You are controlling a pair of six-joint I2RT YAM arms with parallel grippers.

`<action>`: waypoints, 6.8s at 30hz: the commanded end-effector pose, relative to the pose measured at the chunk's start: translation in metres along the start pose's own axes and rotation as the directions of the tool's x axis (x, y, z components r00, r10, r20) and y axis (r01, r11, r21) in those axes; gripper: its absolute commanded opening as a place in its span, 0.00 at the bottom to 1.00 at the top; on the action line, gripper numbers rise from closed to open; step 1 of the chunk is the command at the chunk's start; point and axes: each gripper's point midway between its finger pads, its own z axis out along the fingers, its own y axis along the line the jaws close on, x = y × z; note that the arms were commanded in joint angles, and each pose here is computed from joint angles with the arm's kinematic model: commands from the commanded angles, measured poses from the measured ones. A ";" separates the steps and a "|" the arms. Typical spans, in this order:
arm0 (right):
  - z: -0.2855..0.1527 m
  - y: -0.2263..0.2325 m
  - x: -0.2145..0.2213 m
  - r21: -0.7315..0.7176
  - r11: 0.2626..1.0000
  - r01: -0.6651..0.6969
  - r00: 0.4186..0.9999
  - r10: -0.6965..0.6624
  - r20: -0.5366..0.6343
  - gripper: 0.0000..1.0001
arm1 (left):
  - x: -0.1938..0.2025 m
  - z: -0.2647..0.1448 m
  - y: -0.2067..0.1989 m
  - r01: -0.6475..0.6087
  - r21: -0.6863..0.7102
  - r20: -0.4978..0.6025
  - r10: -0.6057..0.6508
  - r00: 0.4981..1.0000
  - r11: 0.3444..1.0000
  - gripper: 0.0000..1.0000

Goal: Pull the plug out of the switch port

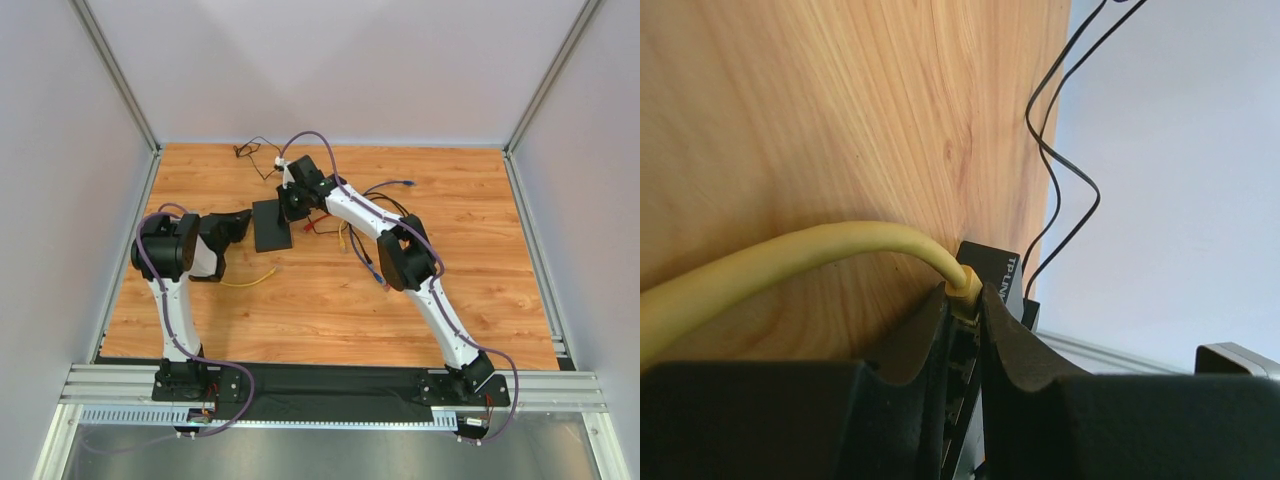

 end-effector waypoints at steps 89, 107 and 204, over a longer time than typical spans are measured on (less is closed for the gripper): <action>0.022 -0.051 0.041 0.149 0.951 -0.272 0.952 0.289 -0.100 0.02 | -0.010 -0.022 -0.013 -0.132 -0.014 -0.084 0.130 0.988 0.991 0.00; -0.221 -0.095 -0.079 -0.014 0.918 -0.397 0.812 0.358 0.460 0.17 | 0.169 -0.164 -0.216 -0.622 0.421 -0.279 0.747 0.604 0.660 0.00; -0.275 -0.106 0.278 -0.301 0.545 -0.783 0.299 0.753 0.585 1.00 | 0.148 -0.346 -0.054 -0.259 0.740 -0.335 0.674 0.659 0.621 1.00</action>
